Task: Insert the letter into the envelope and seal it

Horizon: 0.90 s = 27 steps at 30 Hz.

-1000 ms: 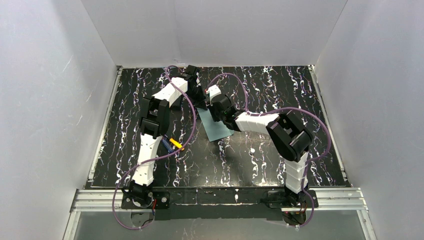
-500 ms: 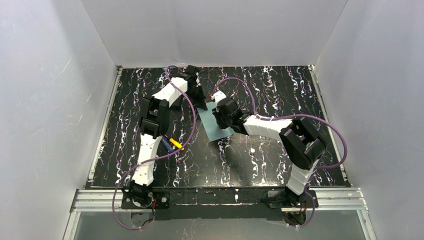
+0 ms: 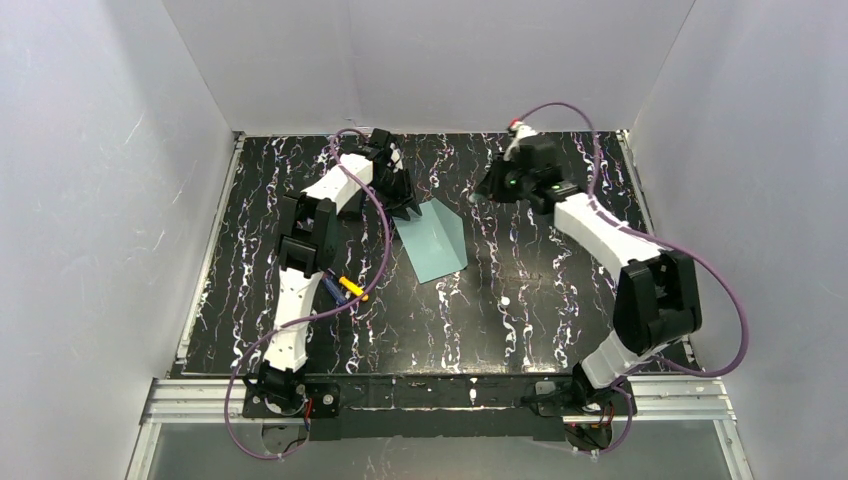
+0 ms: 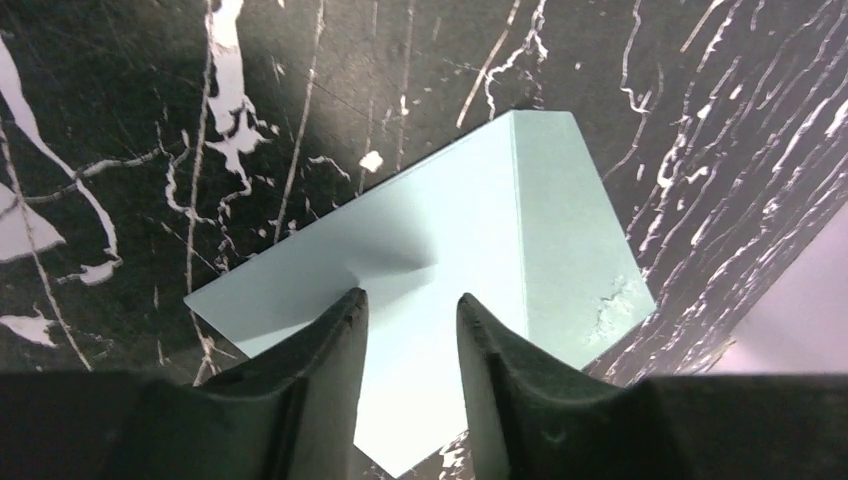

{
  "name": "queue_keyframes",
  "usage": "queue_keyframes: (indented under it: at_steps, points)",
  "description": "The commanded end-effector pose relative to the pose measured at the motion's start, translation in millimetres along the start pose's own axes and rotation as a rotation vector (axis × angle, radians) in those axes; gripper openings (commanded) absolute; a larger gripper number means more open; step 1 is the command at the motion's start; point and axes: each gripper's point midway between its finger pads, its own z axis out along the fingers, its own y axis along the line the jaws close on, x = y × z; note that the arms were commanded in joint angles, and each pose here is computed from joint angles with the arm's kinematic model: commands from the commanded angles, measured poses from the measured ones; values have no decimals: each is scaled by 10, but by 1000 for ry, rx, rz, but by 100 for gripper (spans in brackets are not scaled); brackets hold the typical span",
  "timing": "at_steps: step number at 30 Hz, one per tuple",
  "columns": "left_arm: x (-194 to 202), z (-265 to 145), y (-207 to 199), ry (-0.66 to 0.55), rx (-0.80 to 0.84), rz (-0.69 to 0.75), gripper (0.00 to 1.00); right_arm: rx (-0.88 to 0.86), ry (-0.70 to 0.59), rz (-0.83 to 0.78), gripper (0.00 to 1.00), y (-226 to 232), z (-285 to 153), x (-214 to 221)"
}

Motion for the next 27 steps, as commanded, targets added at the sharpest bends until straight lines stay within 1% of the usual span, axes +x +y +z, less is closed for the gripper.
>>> queue_keyframes:
  at_steps: [1,4,6,8,10,13,16,19,24,26,27]
  points:
    - [14,-501,-236,-47,55,75,41,-80,137,297,1,-206,-193,291]
    - [46,-714,-298,-75,66,108,49,-144,255,433,1,-308,-289,618]
    - [83,-841,-299,-94,59,125,55,-183,332,465,1,-281,-352,820]
    - [130,-955,-258,-111,38,135,61,-166,419,484,1,-310,-415,1057]
    - [199,-1036,-189,-118,16,146,65,-160,460,507,2,-323,-470,1221]
    - [375,-1115,-46,-105,-14,137,70,-161,511,552,7,-328,-531,1431]
    - [514,-1182,38,-96,-23,135,72,-155,575,592,8,-353,-562,1653]
    - [637,-1172,70,-72,-10,127,73,-145,604,593,8,-414,-561,1821]
    - [923,-1074,-95,58,139,67,70,-129,638,619,8,-504,-584,1981]
    - [988,-1031,-90,76,160,46,69,-118,646,626,10,-524,-596,2008]
    - [1011,-1012,-76,81,163,41,69,-108,651,628,14,-542,-602,2028]
